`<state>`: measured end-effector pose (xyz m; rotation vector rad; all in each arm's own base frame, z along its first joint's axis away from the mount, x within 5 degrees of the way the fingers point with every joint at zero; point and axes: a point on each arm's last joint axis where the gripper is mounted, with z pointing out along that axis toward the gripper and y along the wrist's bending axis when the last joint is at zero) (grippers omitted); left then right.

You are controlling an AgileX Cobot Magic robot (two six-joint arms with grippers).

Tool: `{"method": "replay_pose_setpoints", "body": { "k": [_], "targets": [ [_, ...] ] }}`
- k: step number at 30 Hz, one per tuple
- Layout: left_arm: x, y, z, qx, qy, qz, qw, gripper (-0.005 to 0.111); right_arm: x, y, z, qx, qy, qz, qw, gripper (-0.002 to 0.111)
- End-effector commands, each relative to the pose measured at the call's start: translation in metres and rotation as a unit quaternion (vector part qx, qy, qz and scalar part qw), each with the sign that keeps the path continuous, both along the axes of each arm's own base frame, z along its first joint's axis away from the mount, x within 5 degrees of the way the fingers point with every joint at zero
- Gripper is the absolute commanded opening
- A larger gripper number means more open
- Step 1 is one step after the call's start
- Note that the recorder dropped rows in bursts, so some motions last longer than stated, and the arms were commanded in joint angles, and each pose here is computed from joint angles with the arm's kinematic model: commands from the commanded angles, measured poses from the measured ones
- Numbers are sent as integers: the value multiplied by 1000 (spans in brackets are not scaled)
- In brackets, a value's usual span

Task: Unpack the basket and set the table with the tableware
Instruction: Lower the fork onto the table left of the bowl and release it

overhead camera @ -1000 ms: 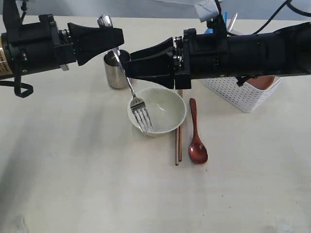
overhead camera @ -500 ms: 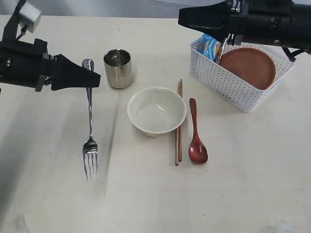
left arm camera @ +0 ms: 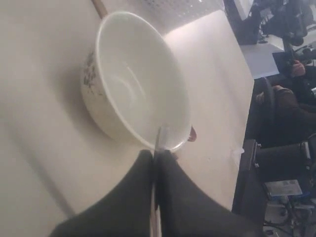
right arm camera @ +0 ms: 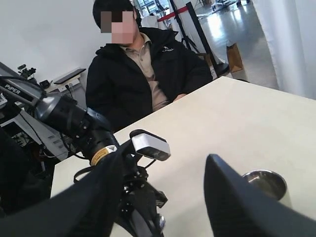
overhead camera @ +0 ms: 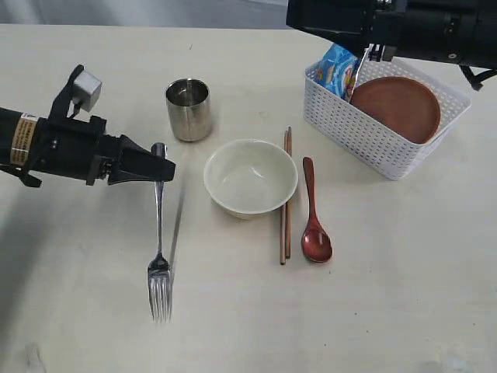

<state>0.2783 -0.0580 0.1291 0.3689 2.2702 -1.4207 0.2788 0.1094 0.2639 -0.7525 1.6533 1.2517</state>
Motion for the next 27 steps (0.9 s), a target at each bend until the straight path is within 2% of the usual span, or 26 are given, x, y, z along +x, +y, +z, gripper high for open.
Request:
{"method": "replay_pose_setpoints", "body": {
  "k": [1,8,15,23,27],
  "targets": [
    [6,1,-8,-16,-11,18,1000,0,-2,-2,2,2,-2,1,1000,49],
    [8,-1,-14,-17,-19,23,999,0,-2,-2,2,2,-2,1,1000,49],
    [18,-20,-20,10,-28,5,1000,0,-2,-2,2,2,-2,1,1000,49],
    [23,-18,-18,16,-27,13,999,0,-2,-2,2,1,5,2,1000,49],
    [23,-18,-18,11,-11,21,1000,10,-2,-2,2,1,5,2,1000,49]
  ]
}}
